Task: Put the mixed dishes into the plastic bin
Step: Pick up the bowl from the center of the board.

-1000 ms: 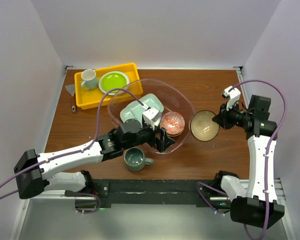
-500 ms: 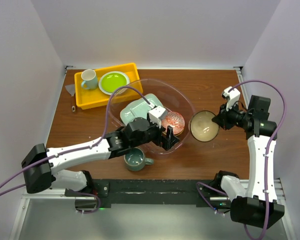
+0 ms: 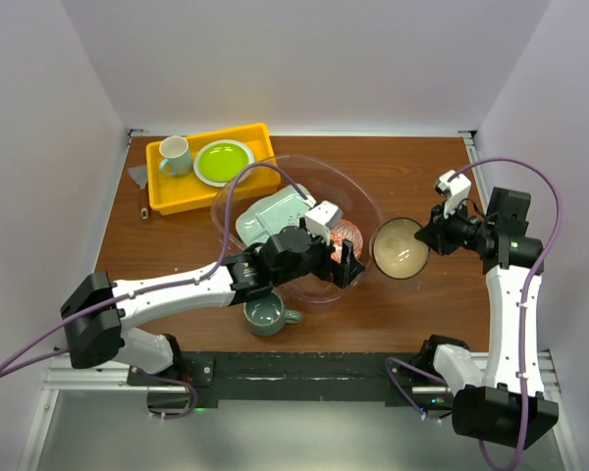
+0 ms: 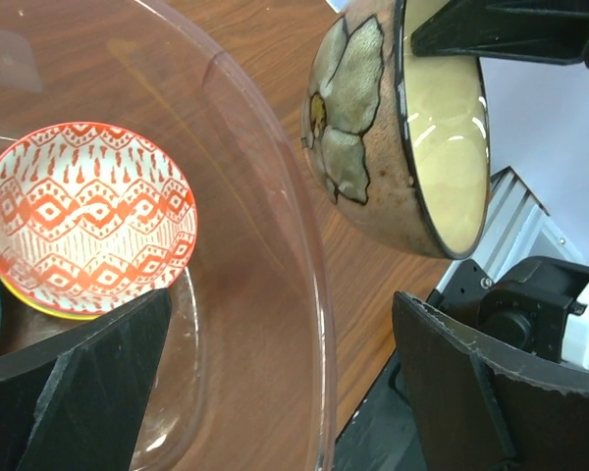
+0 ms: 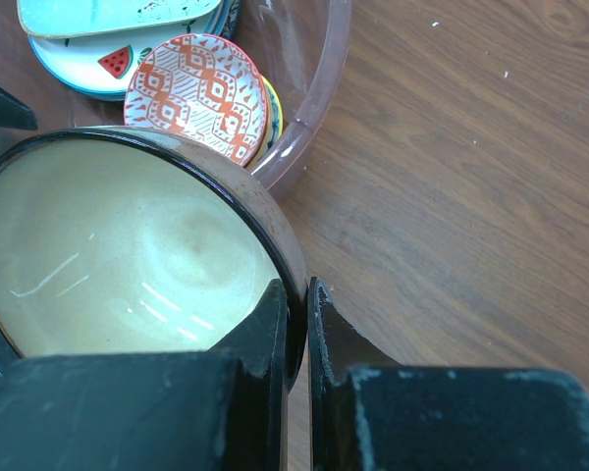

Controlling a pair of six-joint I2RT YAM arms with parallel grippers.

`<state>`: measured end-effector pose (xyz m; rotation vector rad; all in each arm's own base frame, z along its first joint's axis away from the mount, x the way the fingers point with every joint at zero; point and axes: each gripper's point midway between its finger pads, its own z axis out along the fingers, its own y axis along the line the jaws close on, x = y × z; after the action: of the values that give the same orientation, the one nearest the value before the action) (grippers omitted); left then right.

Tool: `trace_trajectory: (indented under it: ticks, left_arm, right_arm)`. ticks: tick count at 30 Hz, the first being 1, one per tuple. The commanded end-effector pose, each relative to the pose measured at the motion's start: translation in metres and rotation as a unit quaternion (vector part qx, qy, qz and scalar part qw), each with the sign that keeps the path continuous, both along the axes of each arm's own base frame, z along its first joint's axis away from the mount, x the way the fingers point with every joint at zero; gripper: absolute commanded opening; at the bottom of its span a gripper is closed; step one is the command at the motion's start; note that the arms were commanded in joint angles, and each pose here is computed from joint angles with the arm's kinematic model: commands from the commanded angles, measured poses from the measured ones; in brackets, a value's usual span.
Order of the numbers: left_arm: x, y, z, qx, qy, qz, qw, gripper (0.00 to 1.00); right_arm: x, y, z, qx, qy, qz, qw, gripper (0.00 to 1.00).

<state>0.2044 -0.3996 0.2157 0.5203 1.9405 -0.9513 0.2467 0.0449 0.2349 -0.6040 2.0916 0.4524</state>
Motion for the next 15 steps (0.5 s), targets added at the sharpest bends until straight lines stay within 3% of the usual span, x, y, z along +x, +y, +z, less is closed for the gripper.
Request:
trace_trajectory:
  ticks: [1,11,15]
  left_arm:
    - [0.004,-0.015,0.04,-0.057,-0.016,0.013,0.998,1.0]
    - [-0.003,-0.03,0.064,-0.109,-0.013,-0.003,0.994,1.0]
    - [0.008,-0.04,0.059,-0.105,0.021,0.032,0.994,1.0]
  right_arm:
    - [0.002,0.01,0.026,0.02,-0.052,0.022,0.998,0.0]
    - [0.005,0.007,0.021,0.014,-0.053,0.012,0.998,0.0]
    - [0.004,0.005,0.021,0.011,-0.054,0.007,0.998,0.0]
